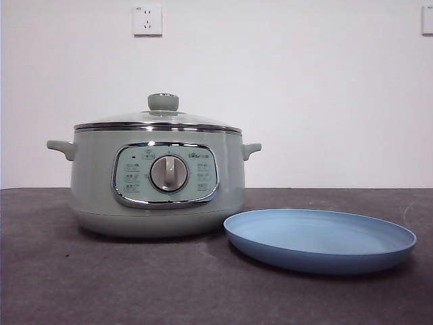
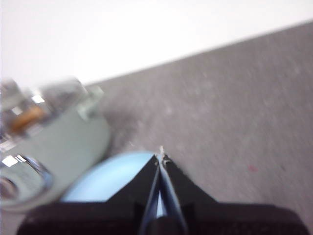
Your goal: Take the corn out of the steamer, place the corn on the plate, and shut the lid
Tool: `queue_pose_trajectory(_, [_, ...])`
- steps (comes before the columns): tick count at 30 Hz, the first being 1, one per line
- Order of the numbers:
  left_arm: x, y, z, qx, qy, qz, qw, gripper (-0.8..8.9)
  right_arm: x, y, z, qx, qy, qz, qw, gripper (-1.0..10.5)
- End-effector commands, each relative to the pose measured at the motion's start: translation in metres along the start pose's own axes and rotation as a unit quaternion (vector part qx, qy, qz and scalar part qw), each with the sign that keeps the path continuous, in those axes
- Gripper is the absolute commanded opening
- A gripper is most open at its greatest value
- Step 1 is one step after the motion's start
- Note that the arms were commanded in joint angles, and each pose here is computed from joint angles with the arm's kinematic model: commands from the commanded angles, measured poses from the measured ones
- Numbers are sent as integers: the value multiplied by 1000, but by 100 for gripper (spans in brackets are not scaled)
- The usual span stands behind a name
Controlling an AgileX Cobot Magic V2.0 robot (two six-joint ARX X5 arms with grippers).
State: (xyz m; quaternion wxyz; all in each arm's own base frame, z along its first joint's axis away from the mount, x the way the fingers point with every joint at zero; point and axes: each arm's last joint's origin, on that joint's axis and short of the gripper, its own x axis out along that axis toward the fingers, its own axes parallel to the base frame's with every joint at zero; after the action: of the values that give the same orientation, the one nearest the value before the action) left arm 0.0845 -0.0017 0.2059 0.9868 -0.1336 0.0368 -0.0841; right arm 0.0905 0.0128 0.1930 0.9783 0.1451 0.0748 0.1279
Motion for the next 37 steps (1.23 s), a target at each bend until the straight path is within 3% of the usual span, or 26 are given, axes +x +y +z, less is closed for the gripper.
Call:
queue_pose_trajectory(1, [-3,-5,13,-10,7,-8,1000,-6,-1,6,15,15,2,23,1000,-12])
queue_pose_trajectory(7, [-7,-18,47,-5,40,-59,997,-6,6,21,55,-2,55,79,995,-12])
queue_pose_trajectory(10, [-5,-24,64,2,62,-85,994,-6,12,29,77,-24,96,121,988,-12])
queue_pose_trajectory(19, [0,-39,108,31,127,-161,978,-6,30,49,140,-91,202,215,951,-12])
queue_pose_trajectory(25, [1,-45,123,52,171,-188,966,-6,36,58,159,-113,256,257,925,-11])
queue_pose_trajectory(32, [0,-47,131,51,182,-187,964,7,39,59,162,-114,265,258,922,10])
queue_pose_trajectory(34, [0,-47,131,51,182,-187,964,94,39,59,162,-114,265,258,922,82])
queue_pose_trajectory(37, [0,-47,131,50,181,-185,965,444,39,59,162,-112,266,256,923,415])
